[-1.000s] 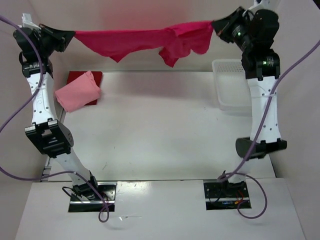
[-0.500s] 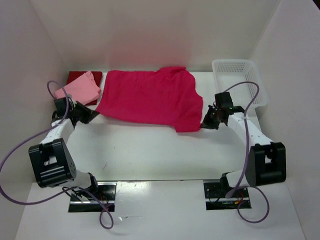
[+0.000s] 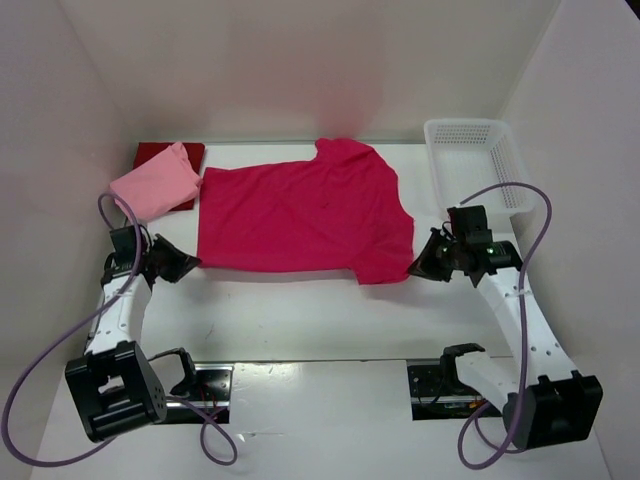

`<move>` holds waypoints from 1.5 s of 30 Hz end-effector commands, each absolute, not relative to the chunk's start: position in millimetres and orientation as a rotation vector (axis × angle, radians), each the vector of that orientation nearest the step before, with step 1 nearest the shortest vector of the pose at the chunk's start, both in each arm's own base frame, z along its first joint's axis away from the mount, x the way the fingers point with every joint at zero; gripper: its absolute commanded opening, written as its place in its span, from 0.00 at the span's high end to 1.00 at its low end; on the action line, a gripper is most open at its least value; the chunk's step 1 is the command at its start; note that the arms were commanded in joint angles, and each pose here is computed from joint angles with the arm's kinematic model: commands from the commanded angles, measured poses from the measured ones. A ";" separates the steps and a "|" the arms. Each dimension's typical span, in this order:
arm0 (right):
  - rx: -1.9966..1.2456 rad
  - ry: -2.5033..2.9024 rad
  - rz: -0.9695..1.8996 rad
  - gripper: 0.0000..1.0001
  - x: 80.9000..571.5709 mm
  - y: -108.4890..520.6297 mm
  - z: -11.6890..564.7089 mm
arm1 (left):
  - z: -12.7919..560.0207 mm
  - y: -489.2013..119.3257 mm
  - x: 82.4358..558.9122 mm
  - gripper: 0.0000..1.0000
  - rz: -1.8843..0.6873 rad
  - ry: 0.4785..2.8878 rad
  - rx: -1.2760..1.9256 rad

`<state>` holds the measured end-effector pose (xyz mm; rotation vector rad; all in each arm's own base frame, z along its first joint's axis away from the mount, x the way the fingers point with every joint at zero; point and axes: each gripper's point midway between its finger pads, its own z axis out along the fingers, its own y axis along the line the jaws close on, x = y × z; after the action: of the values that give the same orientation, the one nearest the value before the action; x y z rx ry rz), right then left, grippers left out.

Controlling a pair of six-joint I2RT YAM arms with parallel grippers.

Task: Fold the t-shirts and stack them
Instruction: Flatten out the tshirt, then fold the flattened tshirt in 1/3 of the way

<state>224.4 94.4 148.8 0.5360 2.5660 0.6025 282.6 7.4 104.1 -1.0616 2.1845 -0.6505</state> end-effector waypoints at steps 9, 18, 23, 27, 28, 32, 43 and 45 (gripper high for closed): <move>0.502 2.506 0.475 1.00 309.4 84.1 150.6 | 103.7 24.8 327.9 1.00 -0.669 2.196 -1.081; 0.428 2.448 0.446 1.00 417.7 90.3 159.8 | 88.8 32.2 383.4 1.00 -0.657 2.213 -1.063; 0.401 2.461 0.403 1.00 464.4 90.4 144.0 | 80.7 37.0 413.4 1.00 -0.644 2.221 -1.064; 0.393 2.456 0.422 1.00 490.2 95.5 136.2 | 73.6 40.6 425.9 1.00 -0.619 2.230 -1.070; 0.386 2.432 0.427 1.00 500.7 96.7 143.3 | 72.0 41.3 428.0 1.00 -0.619 2.233 -1.072; 0.398 2.471 0.378 1.00 523.6 93.7 114.3 | 61.6 37.7 442.3 0.98 -0.614 2.258 -1.064; 0.398 2.379 0.378 0.81 557.4 93.9 139.2 | 109.1 43.2 447.3 0.39 -0.544 2.138 -1.007; 0.385 2.342 0.398 0.79 552.9 95.0 165.1 | 133.2 44.0 440.0 0.34 -0.522 2.106 -0.953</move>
<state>540.0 99.1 95.0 0.4224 2.4962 0.3810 433.1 33.1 62.9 -1.0834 2.2673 -0.5735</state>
